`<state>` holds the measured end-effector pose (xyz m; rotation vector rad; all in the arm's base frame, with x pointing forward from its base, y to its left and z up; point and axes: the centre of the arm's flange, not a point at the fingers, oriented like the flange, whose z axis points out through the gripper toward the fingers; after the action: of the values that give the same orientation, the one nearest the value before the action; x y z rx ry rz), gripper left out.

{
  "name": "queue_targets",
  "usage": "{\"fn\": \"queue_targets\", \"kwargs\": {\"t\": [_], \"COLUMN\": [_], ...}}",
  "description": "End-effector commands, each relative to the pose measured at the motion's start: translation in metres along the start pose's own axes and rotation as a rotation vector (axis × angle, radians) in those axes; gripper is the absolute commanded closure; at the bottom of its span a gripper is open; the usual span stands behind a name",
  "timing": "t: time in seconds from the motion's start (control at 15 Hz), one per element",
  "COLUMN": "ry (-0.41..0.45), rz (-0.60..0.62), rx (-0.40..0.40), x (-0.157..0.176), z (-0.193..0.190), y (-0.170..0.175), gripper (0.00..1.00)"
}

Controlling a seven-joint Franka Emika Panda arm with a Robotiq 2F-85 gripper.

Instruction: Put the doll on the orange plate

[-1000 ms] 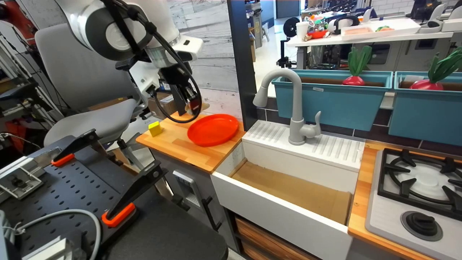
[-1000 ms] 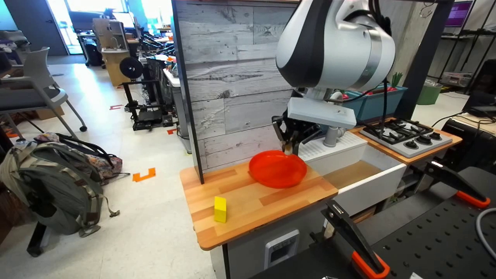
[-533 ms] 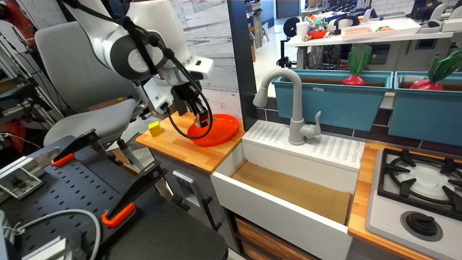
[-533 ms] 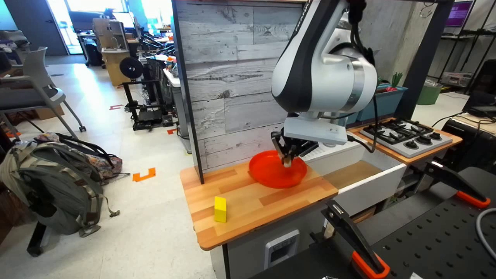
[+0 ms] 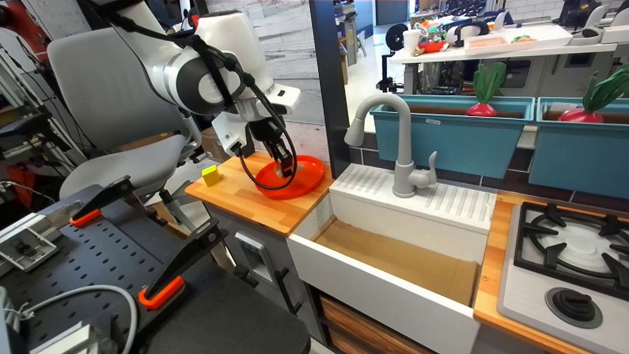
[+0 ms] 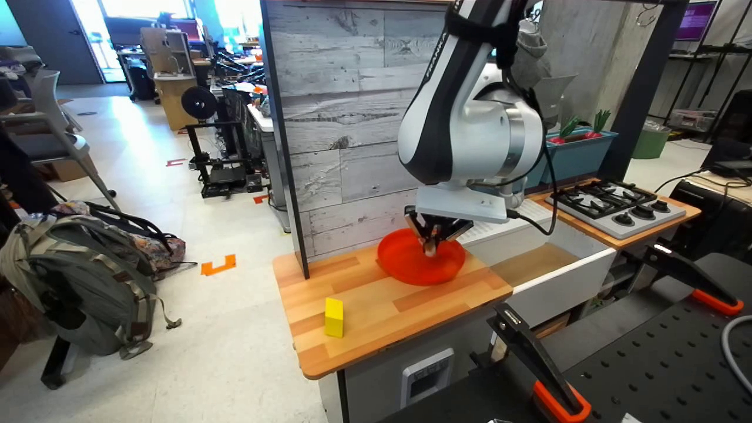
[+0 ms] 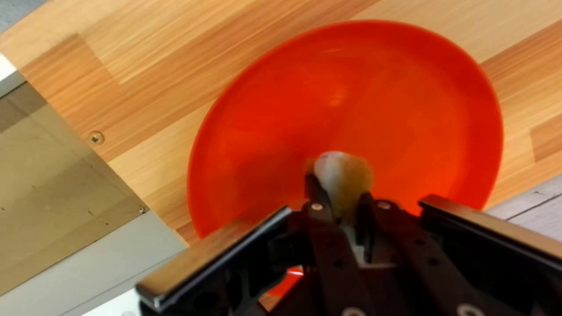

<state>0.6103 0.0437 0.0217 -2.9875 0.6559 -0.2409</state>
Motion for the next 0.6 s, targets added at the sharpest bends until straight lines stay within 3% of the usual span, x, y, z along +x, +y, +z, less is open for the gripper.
{"fn": "queue_targets", "kwargs": {"t": [0.0,0.13,0.2,0.27,0.53], "ry": [-0.008,-0.016,-0.022,-0.028,-0.041], "rz": [0.046,0.062,0.07,0.076,0.086], "rx": [-0.068,-0.093,-0.102,-0.112,-0.128], "x": [0.0129,0.0141,0.0145,0.0149,0.0159], "z": [0.011,0.0134,0.0141,0.0153,0.0174], "y": [-0.0123,-0.0143,-0.0152,-0.0161,-0.0183], "gripper": [0.96,0.94,0.6,0.59,0.31]}}
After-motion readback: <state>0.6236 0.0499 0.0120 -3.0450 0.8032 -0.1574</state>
